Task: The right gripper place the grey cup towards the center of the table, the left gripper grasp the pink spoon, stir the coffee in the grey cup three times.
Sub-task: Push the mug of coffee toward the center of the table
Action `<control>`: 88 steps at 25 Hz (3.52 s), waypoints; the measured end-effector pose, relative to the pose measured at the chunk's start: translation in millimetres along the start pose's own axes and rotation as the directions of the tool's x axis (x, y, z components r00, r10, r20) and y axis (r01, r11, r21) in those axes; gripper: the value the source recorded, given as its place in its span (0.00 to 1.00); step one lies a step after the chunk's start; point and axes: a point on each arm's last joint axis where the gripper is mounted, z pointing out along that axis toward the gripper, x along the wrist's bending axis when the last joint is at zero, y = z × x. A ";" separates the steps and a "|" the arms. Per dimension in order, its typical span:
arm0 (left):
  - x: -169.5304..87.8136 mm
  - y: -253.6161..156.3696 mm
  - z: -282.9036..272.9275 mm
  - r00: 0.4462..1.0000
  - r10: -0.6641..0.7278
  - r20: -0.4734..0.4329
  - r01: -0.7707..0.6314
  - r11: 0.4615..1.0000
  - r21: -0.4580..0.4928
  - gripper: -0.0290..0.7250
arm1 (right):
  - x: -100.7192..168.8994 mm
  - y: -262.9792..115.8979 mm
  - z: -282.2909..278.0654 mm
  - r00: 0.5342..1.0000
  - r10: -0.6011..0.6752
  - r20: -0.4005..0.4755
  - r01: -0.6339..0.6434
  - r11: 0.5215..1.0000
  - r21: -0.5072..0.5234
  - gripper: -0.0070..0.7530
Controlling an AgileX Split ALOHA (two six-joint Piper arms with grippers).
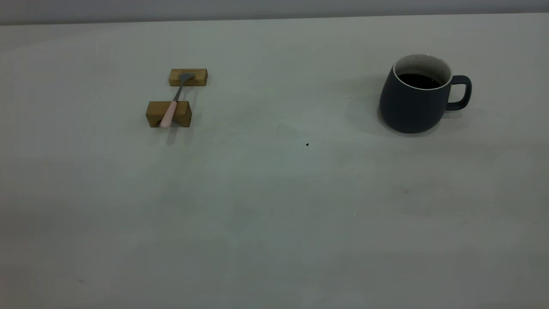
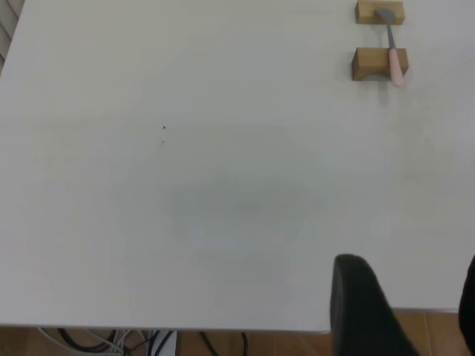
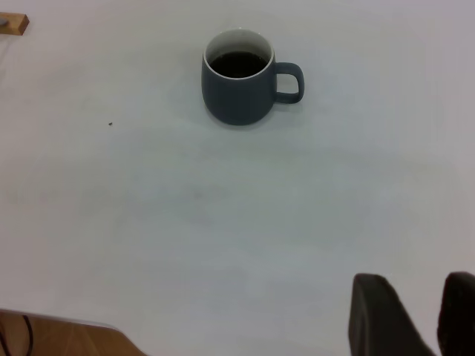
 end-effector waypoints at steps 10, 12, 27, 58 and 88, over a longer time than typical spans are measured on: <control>0.0 0.0 0.0 1.000 0.000 0.000 0.000 1.000 0.000 0.57 | 0.0 0.0 0.0 1.000 0.000 0.000 0.000 1.000 0.000 0.33; 0.0 0.0 0.0 1.000 0.000 0.000 0.000 1.000 0.000 0.57 | 0.0 0.0 0.0 1.000 0.000 0.000 0.000 1.000 0.000 0.33; 0.0 0.0 0.0 1.000 0.000 0.000 0.000 1.000 0.000 0.57 | 0.0 0.0 0.0 1.000 0.000 0.000 0.000 1.000 0.000 0.33; 0.0 0.0 0.0 1.000 0.000 0.000 0.000 1.000 0.000 0.57 | -32.5 104.6 154.1 0.987 -0.155 -0.045 0.159 0.883 0.441 0.97; 0.0 0.0 0.0 1.000 0.000 0.000 0.000 1.000 0.000 0.57 | -24.4 68.2 453.0 0.483 -0.711 -0.512 0.876 0.399 0.271 0.93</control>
